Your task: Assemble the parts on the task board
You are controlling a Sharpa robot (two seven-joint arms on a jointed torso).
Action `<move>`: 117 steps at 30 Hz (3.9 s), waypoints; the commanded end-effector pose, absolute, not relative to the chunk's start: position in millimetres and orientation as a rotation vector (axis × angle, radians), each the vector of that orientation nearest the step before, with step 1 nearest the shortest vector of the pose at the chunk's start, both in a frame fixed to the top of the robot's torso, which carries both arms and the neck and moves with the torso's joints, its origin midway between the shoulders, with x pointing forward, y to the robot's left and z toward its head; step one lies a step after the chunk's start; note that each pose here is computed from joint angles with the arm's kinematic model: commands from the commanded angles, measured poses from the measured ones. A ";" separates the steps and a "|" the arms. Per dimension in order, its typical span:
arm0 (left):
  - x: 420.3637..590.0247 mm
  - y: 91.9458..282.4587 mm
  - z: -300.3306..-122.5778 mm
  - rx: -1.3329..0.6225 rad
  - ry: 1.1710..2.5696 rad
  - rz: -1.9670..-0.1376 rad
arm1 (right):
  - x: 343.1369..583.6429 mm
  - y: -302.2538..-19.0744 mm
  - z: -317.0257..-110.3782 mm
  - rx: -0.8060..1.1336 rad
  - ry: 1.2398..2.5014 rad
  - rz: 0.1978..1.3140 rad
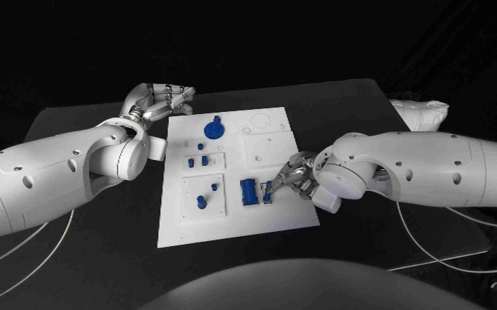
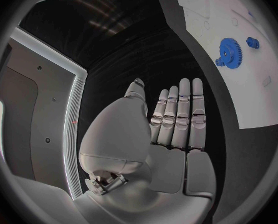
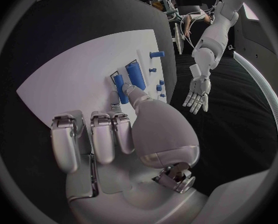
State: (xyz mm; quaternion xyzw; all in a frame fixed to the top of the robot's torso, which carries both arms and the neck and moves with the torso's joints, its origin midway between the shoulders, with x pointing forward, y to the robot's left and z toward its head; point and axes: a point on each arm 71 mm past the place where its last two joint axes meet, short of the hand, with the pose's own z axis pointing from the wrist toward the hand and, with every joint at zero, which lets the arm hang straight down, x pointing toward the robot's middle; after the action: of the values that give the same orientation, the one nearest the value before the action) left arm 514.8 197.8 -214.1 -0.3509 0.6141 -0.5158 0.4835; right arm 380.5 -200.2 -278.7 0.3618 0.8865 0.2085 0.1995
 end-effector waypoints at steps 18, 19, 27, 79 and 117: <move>514.4 194.6 -213.3 -0.844 1.504 -1.277 | 381.3 -198.0 -277.7 0.996 2.458 0.603; 514.5 194.6 -213.3 -0.844 1.504 -1.277 | 381.2 -198.0 -277.7 0.996 2.459 0.603; 514.6 194.5 -213.4 -0.844 1.505 -1.277 | 381.0 -198.5 -277.4 0.996 2.456 0.606; 514.9 193.2 -214.3 -0.845 1.513 -1.280 | 383.5 -207.9 -270.3 0.823 2.381 0.596; 515.1 194.3 -214.8 -0.841 1.512 -1.275 | 383.4 -200.3 -252.1 0.282 2.049 0.719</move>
State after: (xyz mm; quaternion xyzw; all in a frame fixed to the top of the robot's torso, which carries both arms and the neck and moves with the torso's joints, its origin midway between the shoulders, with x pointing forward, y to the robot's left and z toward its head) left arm 515.6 196.9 -215.6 -0.3505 0.6177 -0.5150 0.4800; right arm 382.7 -202.1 -252.9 0.1248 0.8377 0.2851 0.4488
